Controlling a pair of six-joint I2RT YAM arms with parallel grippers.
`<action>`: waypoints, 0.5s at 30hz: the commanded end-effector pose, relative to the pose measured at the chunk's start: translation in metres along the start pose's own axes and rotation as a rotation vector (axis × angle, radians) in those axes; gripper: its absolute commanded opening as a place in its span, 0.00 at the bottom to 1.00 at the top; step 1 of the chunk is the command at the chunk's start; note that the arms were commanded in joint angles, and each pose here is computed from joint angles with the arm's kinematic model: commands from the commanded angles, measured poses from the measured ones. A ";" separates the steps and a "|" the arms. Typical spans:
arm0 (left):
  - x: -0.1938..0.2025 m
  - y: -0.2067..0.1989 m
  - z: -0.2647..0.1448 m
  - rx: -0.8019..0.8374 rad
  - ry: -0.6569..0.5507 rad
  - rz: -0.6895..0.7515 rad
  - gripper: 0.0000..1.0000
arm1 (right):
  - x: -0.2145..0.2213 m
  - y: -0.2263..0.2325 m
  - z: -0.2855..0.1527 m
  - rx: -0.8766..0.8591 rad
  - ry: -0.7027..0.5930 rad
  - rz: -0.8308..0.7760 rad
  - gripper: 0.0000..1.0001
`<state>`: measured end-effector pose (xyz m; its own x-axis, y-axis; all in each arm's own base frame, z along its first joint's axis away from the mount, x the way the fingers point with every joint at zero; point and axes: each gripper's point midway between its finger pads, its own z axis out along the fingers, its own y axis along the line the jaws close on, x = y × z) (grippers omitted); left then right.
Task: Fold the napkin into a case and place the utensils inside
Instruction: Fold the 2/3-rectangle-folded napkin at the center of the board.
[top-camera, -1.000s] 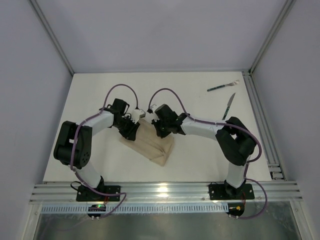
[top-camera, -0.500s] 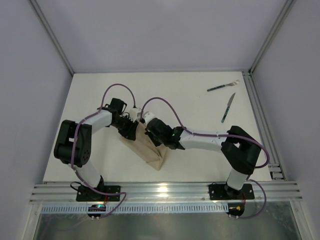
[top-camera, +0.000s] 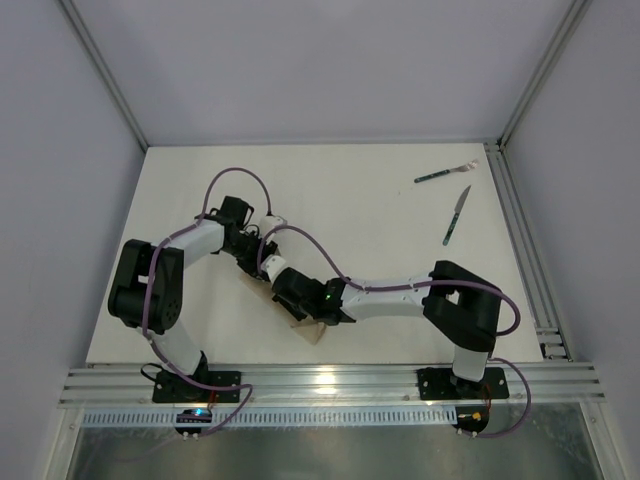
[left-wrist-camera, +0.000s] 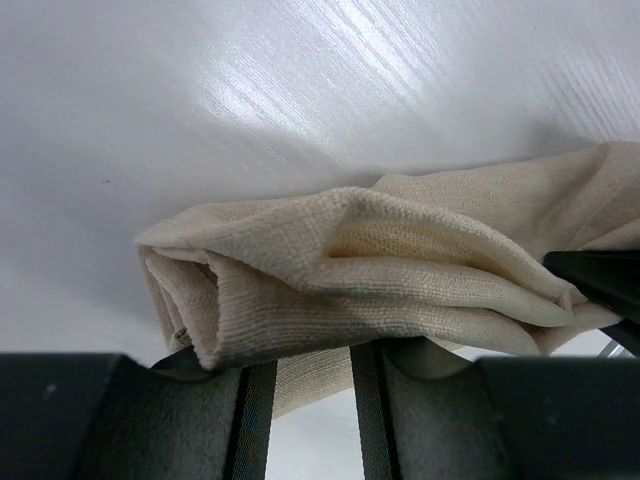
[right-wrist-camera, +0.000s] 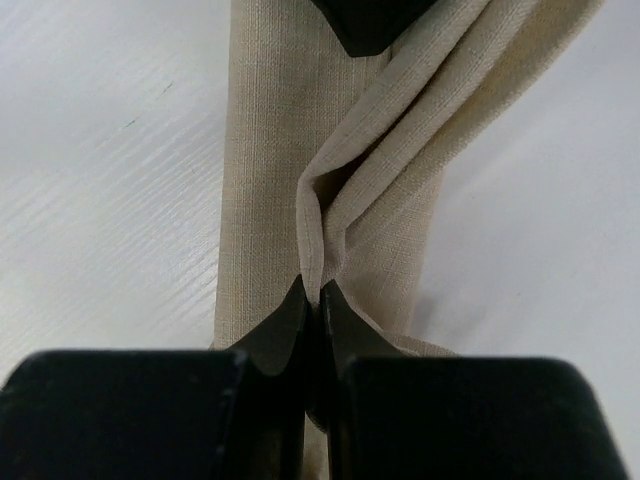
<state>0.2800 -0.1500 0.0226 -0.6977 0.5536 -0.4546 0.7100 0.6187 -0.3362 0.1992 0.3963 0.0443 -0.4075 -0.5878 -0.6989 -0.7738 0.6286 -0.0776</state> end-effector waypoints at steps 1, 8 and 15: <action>0.003 0.000 0.001 0.008 0.005 -0.028 0.34 | 0.010 0.006 0.007 -0.013 0.025 0.027 0.04; -0.011 0.002 -0.029 -0.021 -0.047 -0.016 0.37 | 0.032 0.006 0.015 -0.013 0.083 0.010 0.04; -0.025 0.017 -0.086 -0.121 -0.146 -0.034 0.45 | 0.043 0.000 0.019 0.012 0.100 -0.024 0.04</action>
<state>0.2873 -0.1162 0.0585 -0.7359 0.4751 -0.4824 0.6523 0.6885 -0.3170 0.1961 0.3961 0.0250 -0.4271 -0.5986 -0.6777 -0.7751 0.6284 -0.0665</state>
